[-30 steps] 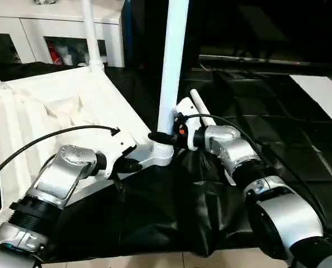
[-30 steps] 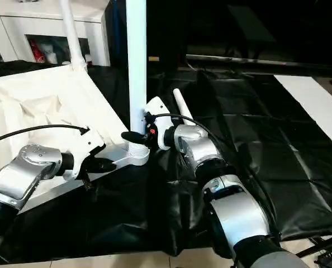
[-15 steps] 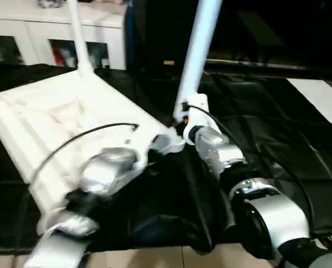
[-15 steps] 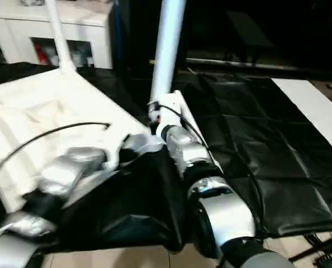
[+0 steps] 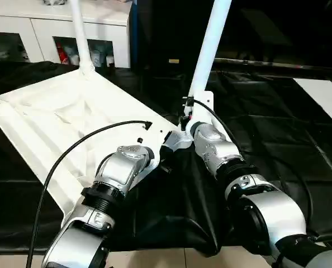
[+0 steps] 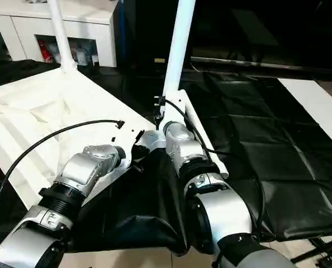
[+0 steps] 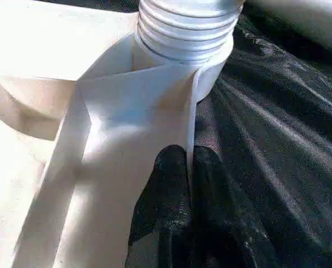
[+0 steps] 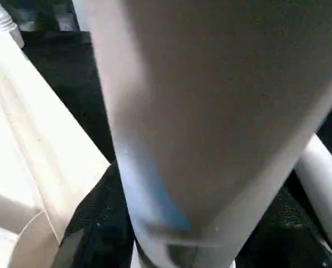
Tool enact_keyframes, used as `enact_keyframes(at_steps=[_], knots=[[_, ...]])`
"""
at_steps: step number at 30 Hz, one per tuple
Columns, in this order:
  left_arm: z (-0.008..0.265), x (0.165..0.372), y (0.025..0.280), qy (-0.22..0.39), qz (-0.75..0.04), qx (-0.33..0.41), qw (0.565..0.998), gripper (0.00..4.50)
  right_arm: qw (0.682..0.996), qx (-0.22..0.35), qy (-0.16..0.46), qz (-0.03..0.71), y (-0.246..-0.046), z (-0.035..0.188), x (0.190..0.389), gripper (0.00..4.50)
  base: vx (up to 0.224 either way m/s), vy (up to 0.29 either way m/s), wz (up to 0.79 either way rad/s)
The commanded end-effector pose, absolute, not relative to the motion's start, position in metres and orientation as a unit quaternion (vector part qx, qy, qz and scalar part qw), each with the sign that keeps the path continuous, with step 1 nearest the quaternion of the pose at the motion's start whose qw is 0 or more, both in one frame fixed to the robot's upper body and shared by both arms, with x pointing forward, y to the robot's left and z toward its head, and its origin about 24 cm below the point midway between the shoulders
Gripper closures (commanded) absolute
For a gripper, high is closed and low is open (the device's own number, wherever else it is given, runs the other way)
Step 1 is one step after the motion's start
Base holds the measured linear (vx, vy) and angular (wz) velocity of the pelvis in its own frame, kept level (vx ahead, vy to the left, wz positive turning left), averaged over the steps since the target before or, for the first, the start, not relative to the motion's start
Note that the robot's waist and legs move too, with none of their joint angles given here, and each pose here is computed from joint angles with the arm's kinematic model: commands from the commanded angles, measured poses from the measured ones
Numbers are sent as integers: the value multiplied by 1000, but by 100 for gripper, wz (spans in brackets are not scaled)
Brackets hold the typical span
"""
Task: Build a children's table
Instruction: Rotate leg to tighten
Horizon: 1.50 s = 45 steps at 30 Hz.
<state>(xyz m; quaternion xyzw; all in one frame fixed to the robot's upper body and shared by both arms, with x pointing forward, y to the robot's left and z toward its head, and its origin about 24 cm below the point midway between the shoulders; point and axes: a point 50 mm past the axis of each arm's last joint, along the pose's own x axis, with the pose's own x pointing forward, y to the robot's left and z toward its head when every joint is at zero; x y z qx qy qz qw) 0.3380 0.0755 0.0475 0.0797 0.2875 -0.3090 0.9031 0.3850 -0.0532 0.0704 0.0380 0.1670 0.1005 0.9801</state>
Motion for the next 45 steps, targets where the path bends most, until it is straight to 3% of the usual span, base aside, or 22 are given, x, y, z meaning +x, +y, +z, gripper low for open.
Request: enact_keyframes(at_steps=[1,4,14,25,34,42,45], knots=[[56,345,80,258,-289,73,919,450,945,25,300,130,-46,14,354,262,0,0,0],[56,345,82,257,-292,78,918,450,945,43,294,138,-45,20,358,192,0,0,0],[60,346,91,242,-305,87,917,450,955,58,229,181,-50,56,379,104,0,0,0],[61,346,97,240,-319,94,912,450,953,3,171,252,-53,69,382,10,0,0,0],[64,340,109,211,-372,127,895,450,937,-13,156,312,-88,74,378,4,0,0,0],[60,328,129,218,-416,139,872,450,885,-66,124,445,-114,82,351,4,0,0,0],[63,321,134,199,-463,157,849,450,847,-110,120,506,-120,82,335,4,0,0,0]])
